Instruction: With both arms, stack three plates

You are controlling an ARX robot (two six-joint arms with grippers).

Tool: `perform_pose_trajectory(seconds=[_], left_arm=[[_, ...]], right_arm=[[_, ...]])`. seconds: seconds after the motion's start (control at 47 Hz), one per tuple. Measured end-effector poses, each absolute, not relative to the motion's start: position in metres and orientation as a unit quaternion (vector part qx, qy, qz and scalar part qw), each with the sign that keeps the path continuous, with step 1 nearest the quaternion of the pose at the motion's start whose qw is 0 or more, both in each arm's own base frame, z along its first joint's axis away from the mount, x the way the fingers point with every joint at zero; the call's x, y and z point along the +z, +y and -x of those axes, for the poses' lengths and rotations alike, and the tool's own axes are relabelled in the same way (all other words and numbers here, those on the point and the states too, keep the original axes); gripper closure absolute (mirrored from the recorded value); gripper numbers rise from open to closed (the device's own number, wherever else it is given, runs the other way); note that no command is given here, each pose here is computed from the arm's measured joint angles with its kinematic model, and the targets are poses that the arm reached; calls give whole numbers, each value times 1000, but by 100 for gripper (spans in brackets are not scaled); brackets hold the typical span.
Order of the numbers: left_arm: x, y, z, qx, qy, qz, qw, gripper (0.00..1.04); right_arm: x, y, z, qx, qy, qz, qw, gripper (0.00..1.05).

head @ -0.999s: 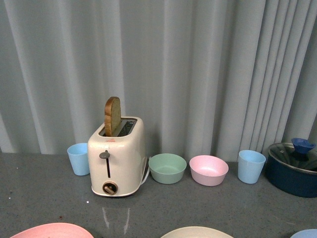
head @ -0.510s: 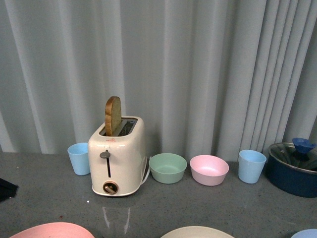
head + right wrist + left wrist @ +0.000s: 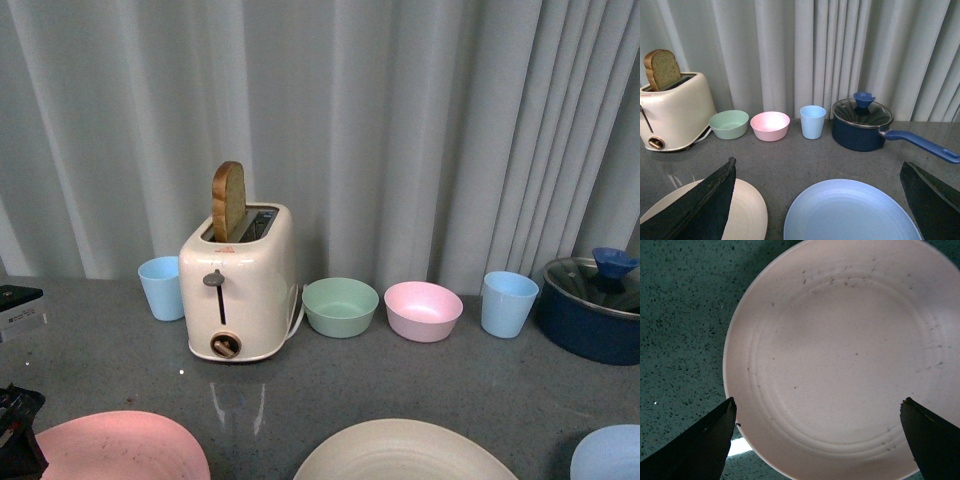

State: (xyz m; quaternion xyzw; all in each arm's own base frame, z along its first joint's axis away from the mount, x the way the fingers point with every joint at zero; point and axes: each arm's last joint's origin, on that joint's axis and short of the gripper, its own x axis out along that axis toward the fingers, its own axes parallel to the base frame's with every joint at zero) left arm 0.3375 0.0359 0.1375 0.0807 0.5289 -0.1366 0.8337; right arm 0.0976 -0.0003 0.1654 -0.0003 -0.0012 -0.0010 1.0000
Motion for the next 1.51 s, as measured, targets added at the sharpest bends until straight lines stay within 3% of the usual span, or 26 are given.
perform_pose_trajectory(seconds=[0.51, 1.36, 1.403, 1.509], left_arm=[[81, 69, -353, -104, 558, -83, 819, 7], [61, 68, -356, -112, 558, -100, 816, 7], [60, 68, -355, -113, 559, -102, 815, 10], [58, 65, -354, -117, 560, -104, 814, 30]], right_arm=[[165, 0, -98, -1, -1, 0, 1000, 7], [165, 0, -98, -1, -1, 0, 1000, 7], [165, 0, -98, -1, -1, 0, 1000, 7], [165, 0, -98, -1, -1, 0, 1000, 7]])
